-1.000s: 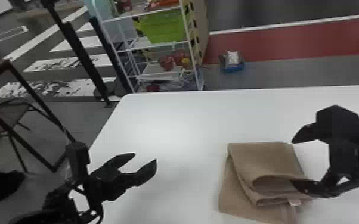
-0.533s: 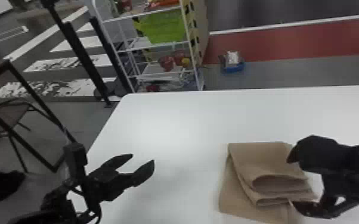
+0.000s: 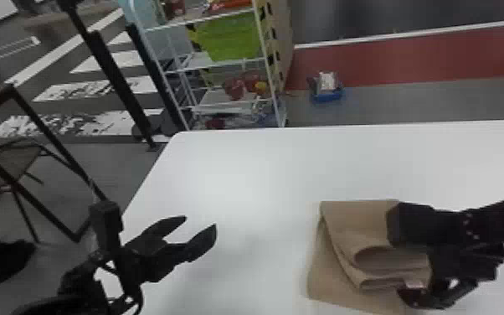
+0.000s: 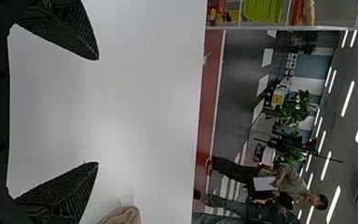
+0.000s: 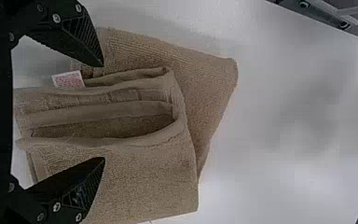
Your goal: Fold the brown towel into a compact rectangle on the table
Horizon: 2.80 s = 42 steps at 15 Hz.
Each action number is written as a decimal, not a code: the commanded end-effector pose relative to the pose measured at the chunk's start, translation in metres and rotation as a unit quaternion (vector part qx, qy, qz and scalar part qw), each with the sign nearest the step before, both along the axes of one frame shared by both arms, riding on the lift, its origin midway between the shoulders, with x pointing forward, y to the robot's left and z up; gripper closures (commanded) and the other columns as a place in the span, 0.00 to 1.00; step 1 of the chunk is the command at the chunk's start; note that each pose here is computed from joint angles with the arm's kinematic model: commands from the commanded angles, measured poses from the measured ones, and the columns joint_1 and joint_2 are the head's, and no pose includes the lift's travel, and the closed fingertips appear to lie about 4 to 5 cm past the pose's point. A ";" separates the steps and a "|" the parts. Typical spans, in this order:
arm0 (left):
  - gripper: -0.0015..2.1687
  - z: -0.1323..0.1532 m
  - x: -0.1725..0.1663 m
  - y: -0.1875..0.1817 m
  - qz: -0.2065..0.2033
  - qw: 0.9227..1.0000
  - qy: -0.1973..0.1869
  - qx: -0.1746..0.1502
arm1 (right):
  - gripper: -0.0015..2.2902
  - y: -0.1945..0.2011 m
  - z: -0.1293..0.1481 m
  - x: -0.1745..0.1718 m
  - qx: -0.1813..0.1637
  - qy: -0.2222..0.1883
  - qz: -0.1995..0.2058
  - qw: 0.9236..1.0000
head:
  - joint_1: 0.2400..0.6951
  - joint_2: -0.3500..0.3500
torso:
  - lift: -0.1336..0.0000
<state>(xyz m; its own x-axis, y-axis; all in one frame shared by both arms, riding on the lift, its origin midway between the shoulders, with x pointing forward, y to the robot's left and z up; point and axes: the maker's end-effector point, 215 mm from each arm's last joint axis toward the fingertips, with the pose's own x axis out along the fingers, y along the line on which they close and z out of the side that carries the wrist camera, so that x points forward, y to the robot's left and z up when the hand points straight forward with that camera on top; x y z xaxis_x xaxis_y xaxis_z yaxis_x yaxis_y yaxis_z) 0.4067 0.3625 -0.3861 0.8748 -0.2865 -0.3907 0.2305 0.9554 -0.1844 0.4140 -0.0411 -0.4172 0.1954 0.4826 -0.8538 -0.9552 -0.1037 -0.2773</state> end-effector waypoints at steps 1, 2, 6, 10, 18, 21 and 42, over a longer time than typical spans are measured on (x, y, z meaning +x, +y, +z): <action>0.04 -0.001 0.001 0.001 0.002 1.000 0.001 -0.002 | 0.09 0.009 -0.009 0.001 -0.013 0.009 0.010 1.000 | 1.00 1.00 | 0.00; 0.04 -0.001 0.001 0.002 0.003 1.000 0.000 -0.001 | 0.10 0.011 -0.010 0.004 -0.016 0.009 0.010 1.000 | 1.00 1.00 | 0.00; 0.04 -0.004 0.001 0.005 0.006 1.000 0.001 -0.003 | 0.22 0.015 -0.003 0.009 -0.008 0.008 0.004 1.000 | 1.00 1.00 | 0.00; 0.04 -0.003 0.001 0.005 0.005 1.000 0.001 -0.003 | 0.35 0.015 -0.002 0.012 -0.006 0.011 -0.003 1.000 | 1.00 1.00 | 0.00; 0.04 0.003 0.002 -0.003 -0.009 1.000 -0.006 -0.005 | 0.74 0.010 0.030 0.032 0.051 0.011 -0.033 0.998 | 1.00 1.00 | 0.00; 0.04 0.014 0.005 -0.020 -0.047 0.998 -0.031 -0.004 | 0.90 0.009 0.058 0.051 0.095 0.000 -0.056 0.994 | 1.00 1.00 | 0.00; 0.04 -0.042 0.073 -0.184 -0.219 0.975 0.000 0.038 | 0.90 0.010 0.122 0.091 0.203 0.002 -0.122 0.972 | 1.00 0.74 | 0.00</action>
